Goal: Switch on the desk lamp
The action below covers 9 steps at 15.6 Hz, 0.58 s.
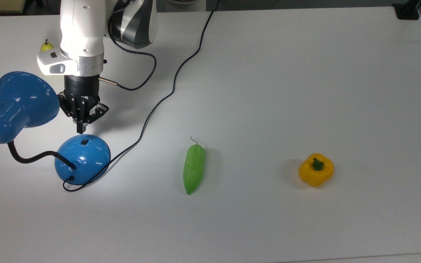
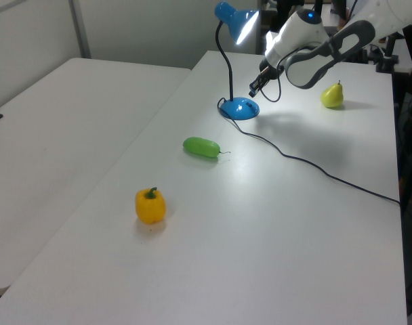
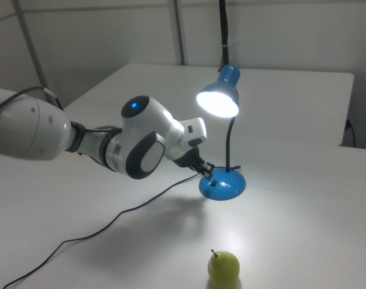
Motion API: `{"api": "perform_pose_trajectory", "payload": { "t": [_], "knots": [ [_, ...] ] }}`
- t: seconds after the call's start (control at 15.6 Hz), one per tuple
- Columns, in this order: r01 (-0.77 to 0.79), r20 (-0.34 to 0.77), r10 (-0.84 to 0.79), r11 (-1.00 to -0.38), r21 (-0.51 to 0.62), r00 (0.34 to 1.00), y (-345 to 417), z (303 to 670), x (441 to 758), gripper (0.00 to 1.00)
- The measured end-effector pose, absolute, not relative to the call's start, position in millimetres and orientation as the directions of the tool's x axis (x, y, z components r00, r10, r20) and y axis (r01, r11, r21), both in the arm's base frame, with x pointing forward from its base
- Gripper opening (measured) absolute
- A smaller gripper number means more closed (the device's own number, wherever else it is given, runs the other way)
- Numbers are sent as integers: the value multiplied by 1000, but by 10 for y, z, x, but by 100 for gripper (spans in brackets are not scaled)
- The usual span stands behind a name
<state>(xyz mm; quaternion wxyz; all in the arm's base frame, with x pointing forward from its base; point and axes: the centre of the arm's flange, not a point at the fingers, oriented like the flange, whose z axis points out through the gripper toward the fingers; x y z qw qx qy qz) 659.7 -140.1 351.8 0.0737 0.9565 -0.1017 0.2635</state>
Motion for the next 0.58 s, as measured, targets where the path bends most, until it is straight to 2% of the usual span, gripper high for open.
{"api": "perform_pose_trajectory", "payload": {
  "t": [0.26, 0.38, 0.45, 0.58],
  "knots": [
    [-222, 360, -180, -972, 79, 916, -1251, 3721, 6447, 3],
    [-217, 274, -189, -973, 75, 943, -1183, 3841, 6341, 11],
    [-216, 235, -194, -974, 73, 952, -1165, 3906, 6282, 11],
    [-217, 168, -203, -974, 68, 965, -1144, 4063, 6157, 27]
  ]
}}
